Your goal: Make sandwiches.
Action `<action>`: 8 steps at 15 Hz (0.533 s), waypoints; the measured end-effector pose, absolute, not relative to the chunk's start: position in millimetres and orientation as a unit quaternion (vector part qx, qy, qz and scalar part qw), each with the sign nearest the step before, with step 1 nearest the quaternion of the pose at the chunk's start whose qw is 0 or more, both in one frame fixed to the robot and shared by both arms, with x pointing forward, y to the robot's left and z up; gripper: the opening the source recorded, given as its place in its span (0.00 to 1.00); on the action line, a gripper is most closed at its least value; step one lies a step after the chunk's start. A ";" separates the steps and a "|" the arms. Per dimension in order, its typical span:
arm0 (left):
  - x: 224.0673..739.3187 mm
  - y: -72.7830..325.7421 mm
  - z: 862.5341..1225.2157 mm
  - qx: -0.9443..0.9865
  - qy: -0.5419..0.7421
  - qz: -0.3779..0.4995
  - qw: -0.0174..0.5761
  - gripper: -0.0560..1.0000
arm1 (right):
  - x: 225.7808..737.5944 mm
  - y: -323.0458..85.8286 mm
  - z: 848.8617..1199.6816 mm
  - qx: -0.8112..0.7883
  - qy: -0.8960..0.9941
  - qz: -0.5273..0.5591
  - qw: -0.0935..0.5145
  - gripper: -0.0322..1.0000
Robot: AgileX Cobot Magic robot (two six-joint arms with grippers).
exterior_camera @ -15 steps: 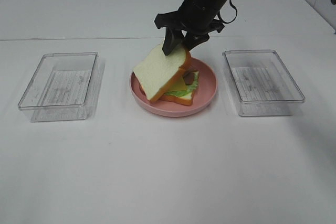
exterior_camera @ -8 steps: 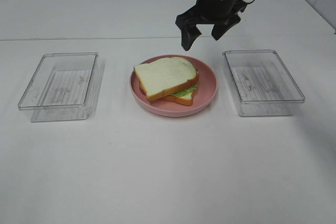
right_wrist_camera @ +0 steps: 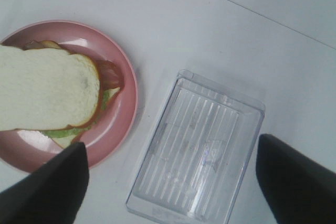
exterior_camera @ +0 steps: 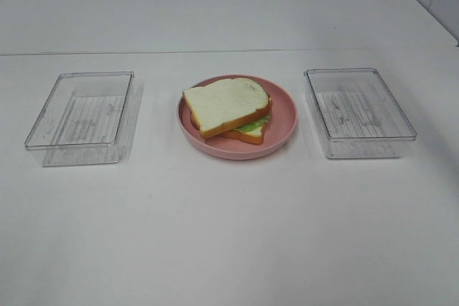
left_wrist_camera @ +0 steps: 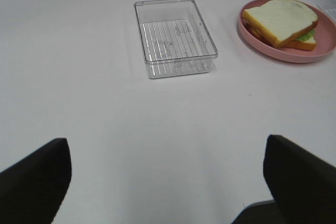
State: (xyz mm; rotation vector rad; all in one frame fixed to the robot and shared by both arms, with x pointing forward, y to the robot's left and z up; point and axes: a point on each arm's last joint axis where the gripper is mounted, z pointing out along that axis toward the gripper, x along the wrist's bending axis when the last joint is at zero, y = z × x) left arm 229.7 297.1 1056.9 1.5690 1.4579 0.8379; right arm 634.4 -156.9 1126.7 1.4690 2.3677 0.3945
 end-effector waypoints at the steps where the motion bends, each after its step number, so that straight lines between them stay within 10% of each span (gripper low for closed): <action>1: 229.7 297.1 1056.9 0.623 0.579 0.333 0.409 0.91 | 629.0 -159.4 1130.3 0.516 0.829 0.137 0.165 0.84; 8: 229.7 297.1 1056.9 0.623 0.579 0.333 0.409 0.91 | 534.5 -200.0 1117.3 0.549 0.822 0.064 0.134 0.84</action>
